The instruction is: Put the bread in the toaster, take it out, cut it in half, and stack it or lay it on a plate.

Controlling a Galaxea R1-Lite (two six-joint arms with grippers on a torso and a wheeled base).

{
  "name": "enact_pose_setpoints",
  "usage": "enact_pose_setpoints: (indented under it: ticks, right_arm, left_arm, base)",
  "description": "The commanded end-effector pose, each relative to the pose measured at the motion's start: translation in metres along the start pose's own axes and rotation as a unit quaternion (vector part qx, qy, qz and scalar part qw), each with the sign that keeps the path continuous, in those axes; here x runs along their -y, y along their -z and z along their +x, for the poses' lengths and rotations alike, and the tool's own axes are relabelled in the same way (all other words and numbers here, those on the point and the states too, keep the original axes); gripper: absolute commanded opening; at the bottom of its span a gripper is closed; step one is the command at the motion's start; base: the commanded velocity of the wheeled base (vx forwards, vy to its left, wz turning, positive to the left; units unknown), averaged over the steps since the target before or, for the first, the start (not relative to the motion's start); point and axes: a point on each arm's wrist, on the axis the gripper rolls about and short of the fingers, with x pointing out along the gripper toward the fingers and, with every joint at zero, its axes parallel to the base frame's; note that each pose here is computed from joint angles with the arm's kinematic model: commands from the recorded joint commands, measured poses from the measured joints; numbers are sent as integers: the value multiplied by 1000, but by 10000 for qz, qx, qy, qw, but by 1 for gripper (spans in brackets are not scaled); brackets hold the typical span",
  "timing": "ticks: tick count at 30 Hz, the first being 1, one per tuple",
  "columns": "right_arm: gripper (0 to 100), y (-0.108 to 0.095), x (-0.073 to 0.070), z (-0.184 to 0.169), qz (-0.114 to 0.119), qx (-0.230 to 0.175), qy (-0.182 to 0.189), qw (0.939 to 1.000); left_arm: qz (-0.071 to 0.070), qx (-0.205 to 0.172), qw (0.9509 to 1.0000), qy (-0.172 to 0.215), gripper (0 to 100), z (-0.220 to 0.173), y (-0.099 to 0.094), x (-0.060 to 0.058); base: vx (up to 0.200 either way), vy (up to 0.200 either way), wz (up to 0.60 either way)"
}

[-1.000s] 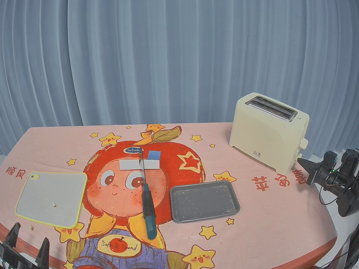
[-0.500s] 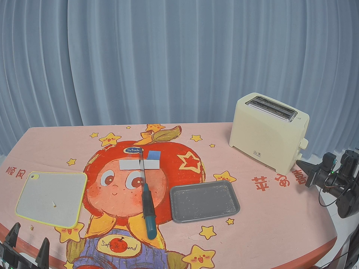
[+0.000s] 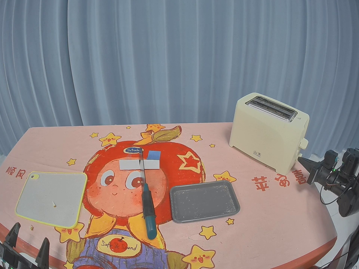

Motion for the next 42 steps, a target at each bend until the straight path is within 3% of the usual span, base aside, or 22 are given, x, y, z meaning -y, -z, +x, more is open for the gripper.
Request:
enact_pose_setpoints:
  ticks: [1,42]
  right_arm:
    - [0,-3,0,-1,-44,75,9,10000]
    - [0,10,3,3,48,-162,74,9998]
  left_arm:
    - [-2,-87,10000,2,100,1,4,0]
    - [-2,-87,10000,2,100,1,4,0]
  base:
    - [0,0,0]
    - [0,0,0]
